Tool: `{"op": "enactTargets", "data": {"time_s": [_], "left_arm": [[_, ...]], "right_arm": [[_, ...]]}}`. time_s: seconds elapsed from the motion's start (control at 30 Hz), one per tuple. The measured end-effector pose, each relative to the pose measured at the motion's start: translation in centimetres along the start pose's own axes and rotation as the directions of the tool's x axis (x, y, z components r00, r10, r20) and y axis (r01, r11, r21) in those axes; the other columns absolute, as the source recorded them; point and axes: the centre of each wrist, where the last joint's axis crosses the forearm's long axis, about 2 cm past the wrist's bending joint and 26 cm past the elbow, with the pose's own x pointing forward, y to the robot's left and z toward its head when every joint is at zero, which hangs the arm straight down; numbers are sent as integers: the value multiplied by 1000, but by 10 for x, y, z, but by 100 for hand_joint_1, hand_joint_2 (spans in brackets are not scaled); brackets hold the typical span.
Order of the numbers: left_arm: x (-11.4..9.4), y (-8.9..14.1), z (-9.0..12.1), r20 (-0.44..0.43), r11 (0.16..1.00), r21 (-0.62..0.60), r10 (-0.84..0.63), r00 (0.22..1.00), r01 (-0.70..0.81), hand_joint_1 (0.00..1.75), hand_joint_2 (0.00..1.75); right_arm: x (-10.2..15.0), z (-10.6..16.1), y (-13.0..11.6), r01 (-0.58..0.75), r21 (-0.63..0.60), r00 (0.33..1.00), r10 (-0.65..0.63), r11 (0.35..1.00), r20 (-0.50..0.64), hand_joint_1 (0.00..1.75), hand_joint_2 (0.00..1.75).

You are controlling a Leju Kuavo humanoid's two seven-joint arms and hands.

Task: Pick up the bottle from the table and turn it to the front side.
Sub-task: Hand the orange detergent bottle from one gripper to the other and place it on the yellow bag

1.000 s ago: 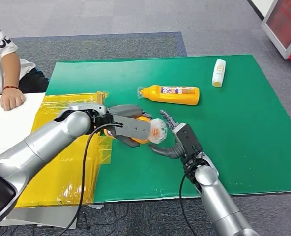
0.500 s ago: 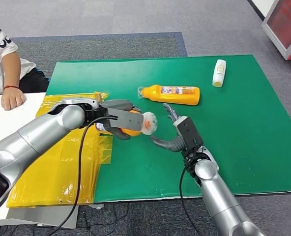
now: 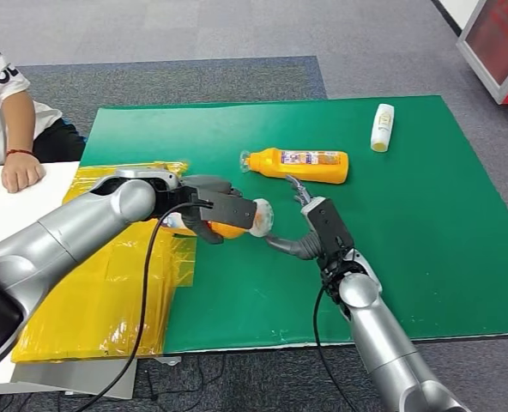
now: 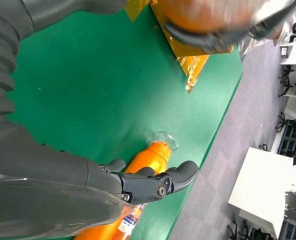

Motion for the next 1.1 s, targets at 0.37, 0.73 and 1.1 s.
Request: {"op": "enactTargets", "data": {"time_s": [0.37, 0.73, 1.1], "left_arm": [[-15, 11, 12, 111, 991, -75, 116, 987, -108, 175, 175], [-22, 6, 16, 168, 967, -185, 206, 964, -174, 175, 175], [-60, -15, 38, 358, 886, -349, 426, 831, -304, 175, 175]], "right_arm": [[10, -18, 0, 0, -3, 1000, 0, 1000, 16, 0, 175], [8, -22, 6, 13, 6, 1000, -13, 1000, -2, 0, 175], [22, -46, 22, 11, 73, 1000, -13, 997, 24, 0, 175]]}}
